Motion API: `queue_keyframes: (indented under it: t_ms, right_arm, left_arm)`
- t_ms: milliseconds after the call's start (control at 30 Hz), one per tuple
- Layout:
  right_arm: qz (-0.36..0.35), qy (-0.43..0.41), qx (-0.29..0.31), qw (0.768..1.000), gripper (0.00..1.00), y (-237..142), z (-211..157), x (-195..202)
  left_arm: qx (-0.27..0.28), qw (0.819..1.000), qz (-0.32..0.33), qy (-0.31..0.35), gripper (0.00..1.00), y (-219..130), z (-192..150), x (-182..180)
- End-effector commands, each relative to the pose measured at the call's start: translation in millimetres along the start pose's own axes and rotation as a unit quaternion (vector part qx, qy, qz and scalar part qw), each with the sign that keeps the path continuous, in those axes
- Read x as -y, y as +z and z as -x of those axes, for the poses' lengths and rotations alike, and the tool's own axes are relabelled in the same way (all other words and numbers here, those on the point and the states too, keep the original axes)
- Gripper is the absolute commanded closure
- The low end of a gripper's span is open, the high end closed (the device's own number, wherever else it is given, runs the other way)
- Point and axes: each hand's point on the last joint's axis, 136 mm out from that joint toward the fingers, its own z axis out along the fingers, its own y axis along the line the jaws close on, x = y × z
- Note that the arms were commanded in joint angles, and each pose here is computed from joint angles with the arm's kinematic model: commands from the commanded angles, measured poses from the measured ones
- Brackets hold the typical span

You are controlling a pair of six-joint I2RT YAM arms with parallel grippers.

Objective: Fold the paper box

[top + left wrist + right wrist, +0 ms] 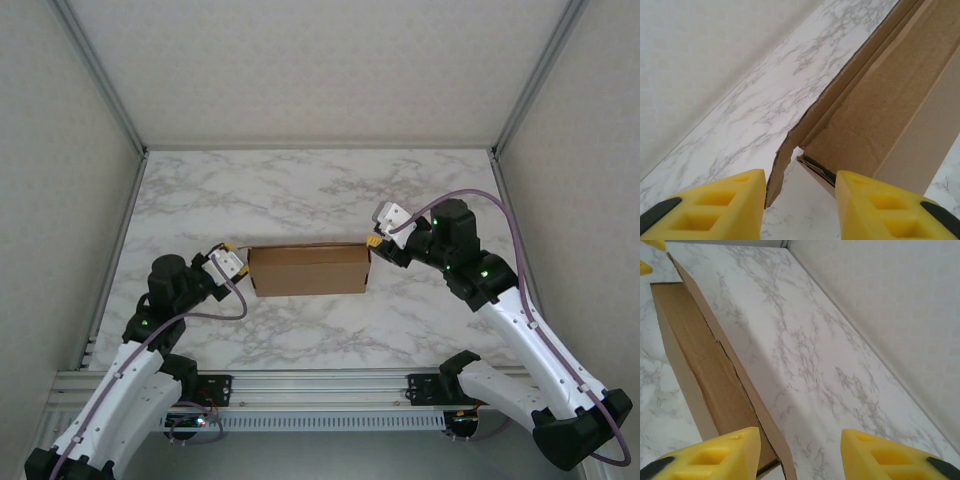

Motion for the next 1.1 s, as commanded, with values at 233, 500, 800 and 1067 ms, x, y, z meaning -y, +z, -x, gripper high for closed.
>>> queue_keyframes:
  t_ms: [233, 500, 800, 1067]
  right_arm:
    - [0.000, 0.005, 0.004, 1.000, 0.52, -7, 9, 2]
    - [-0.010, 0.001, 0.003, 1.000, 0.52, -11, 6, 3]
    - [-0.017, 0.003, -0.003, 1.000, 0.52, -9, 0, 3]
    - [-0.018, 0.007, -0.017, 1.000, 0.52, -4, -5, 5]
  left_arm:
    - [0.004, 0.999, 0.024, 0.037, 0.58, 0, 21, -25]
    - [-0.022, 0.999, -0.043, 0.026, 0.58, 14, 18, -14]
    - [-0.032, 0.998, -0.051, 0.014, 0.67, 22, 11, -17]
    - [-0.042, 0.998, -0.047, 0.022, 0.82, 23, 5, -18]
